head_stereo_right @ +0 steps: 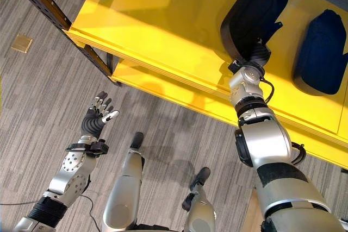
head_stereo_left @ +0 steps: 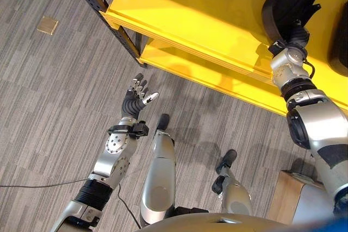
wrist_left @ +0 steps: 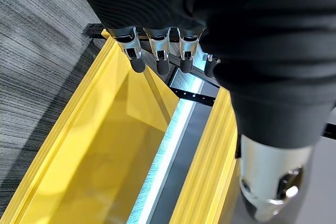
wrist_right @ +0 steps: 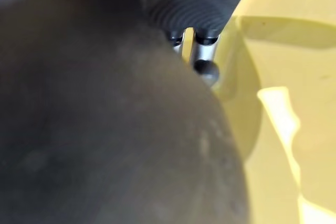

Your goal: Move parts from the plastic box to the shelf.

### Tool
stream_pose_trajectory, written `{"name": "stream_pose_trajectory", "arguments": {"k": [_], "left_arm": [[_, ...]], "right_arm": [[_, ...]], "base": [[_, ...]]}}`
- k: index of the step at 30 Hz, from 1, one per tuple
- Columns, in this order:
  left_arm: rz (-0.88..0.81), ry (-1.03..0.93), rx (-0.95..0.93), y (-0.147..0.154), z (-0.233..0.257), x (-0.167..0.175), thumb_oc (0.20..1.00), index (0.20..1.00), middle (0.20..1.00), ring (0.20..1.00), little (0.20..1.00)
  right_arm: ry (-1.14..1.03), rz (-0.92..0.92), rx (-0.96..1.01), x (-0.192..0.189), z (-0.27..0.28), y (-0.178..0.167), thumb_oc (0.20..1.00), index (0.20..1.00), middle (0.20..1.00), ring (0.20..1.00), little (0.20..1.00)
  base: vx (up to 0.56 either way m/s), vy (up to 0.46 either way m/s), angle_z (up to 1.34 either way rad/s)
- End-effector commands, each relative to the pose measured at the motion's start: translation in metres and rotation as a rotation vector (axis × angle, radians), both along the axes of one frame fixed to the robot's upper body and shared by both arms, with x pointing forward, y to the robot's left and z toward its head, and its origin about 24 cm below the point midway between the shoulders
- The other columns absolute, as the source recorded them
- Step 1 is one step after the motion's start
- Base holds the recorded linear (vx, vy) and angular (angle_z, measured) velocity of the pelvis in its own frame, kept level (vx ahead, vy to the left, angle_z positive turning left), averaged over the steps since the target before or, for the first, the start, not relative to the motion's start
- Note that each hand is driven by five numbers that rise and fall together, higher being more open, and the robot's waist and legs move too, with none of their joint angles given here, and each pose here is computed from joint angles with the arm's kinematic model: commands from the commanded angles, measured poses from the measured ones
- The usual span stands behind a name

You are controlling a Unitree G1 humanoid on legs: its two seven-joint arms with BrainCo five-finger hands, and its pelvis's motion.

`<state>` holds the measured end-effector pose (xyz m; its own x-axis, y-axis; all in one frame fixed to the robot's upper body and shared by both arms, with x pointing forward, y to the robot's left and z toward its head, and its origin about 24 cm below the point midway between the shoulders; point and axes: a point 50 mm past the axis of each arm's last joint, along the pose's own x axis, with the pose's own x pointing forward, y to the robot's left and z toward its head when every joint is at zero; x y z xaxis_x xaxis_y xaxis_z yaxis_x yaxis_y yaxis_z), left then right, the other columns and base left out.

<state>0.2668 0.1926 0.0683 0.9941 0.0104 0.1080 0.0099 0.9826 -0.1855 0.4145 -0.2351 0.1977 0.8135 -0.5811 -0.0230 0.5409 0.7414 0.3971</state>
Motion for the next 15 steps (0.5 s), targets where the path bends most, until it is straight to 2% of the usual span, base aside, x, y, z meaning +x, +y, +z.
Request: {"name": "stream_pose_trajectory", "arguments": {"k": [1, 2, 3, 9, 15], "left_arm": [[-0.067, -0.141, -0.025, -0.011, 0.025, -0.005, 1.0, 1.0, 1.0, 1.0, 1.0], [-0.066, -0.143, -0.022, -0.011, 0.025, -0.005, 1.0, 1.0, 1.0, 1.0, 1.0], [-0.065, -0.145, -0.02, -0.011, 0.025, -0.005, 1.0, 1.0, 1.0, 1.0, 1.0], [-0.051, -0.157, -0.022, -0.01, 0.026, -0.003, 1.0, 1.0, 1.0, 1.0, 1.0], [-0.039, -0.163, -0.026, -0.01, 0.027, -0.001, 1.0, 1.0, 1.0, 1.0, 1.0]], "right_arm": [[-0.062, -0.013, -0.095, 0.0, 0.03, -0.007, 0.542, 0.542, 0.542, 0.542, 0.542], [-0.07, -0.009, -0.108, 0.0, 0.032, -0.006, 0.652, 0.652, 0.652, 0.652, 0.652], [-0.065, -0.012, -0.147, 0.0, 0.032, -0.007, 1.0, 1.0, 1.0, 1.0, 1.0], [-0.11, 0.001, -0.25, -0.001, 0.041, 0.0, 1.0, 1.0, 1.0, 1.0, 1.0], [-0.176, -0.02, -0.237, -0.004, 0.05, 0.001, 1.0, 1.0, 1.0, 1.0, 1.0]], "base": [[0.0, 0.0, 0.0], [0.0, 0.0, 0.0], [0.0, 0.0, 0.0], [0.0, 0.0, 0.0], [0.0, 0.0, 0.0]]}}
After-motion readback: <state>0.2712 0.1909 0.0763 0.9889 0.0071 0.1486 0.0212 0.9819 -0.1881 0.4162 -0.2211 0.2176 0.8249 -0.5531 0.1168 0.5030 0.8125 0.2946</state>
